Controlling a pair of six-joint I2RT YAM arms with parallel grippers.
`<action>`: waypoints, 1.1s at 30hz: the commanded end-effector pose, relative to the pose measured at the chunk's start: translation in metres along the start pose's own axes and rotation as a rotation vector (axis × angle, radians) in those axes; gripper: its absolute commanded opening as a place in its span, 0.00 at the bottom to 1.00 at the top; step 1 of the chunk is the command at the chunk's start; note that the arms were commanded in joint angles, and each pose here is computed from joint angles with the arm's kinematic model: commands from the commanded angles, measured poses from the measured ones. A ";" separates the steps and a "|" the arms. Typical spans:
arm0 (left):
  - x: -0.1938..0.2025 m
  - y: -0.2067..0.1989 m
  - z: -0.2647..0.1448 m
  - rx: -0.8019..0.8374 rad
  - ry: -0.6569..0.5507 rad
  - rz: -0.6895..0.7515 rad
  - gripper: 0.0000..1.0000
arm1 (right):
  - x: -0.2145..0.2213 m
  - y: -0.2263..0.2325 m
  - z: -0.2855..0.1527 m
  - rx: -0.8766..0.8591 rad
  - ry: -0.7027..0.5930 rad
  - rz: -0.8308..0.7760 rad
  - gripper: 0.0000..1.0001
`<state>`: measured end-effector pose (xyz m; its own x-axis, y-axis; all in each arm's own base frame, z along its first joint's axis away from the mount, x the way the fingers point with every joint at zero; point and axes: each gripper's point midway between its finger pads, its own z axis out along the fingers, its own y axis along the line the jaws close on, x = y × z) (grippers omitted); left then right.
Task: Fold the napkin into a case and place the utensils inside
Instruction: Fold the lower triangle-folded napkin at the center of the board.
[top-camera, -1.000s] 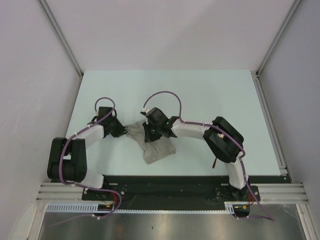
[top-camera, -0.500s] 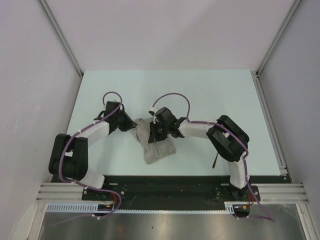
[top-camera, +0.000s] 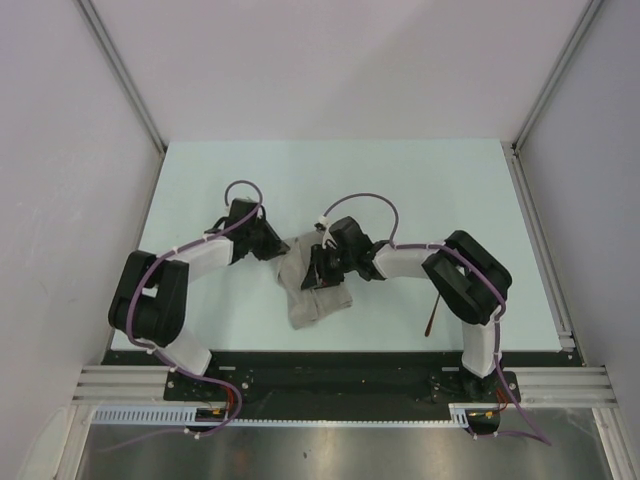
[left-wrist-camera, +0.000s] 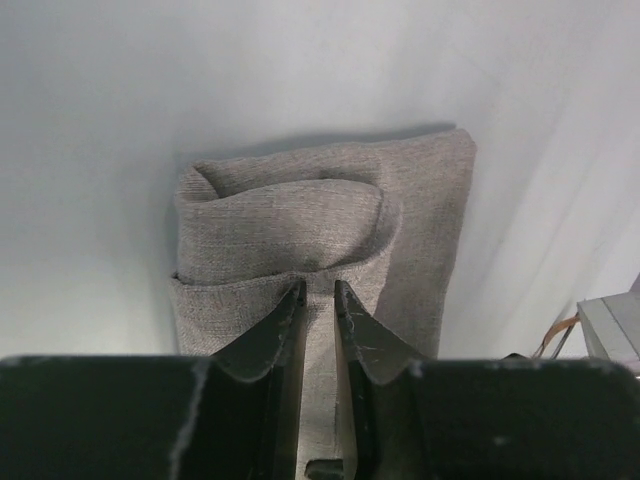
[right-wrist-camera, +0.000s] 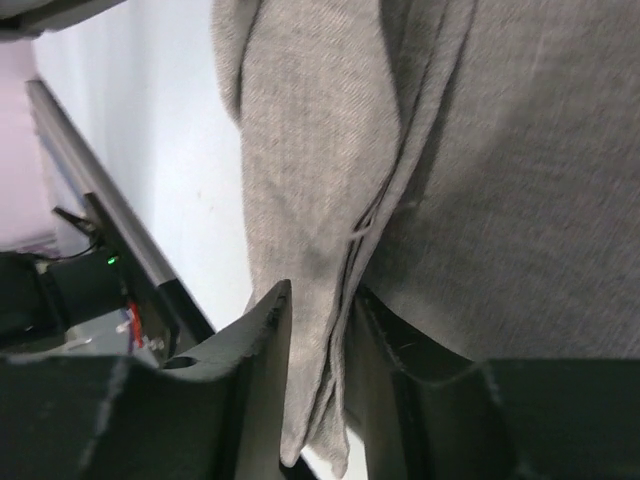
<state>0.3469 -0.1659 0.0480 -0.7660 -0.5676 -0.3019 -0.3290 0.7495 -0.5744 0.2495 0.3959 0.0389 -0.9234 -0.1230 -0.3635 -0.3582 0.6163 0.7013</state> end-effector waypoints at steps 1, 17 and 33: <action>-0.009 -0.036 0.002 0.114 -0.010 0.046 0.22 | -0.008 0.030 -0.017 -0.130 -0.027 0.001 0.37; -0.026 -0.026 -0.057 0.020 -0.165 0.361 0.54 | -0.006 0.020 -0.022 -0.129 -0.022 -0.030 0.45; -0.018 -0.040 -0.005 -0.477 -0.179 0.637 0.55 | 0.019 0.020 -0.024 -0.091 -0.002 -0.030 0.47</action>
<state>0.3617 -0.1945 0.0721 -0.8180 -0.0572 -0.5723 -0.0488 0.9984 -0.0300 0.2237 0.3872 0.0507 -0.9276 -0.1416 -0.3458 -0.3645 0.5464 0.7540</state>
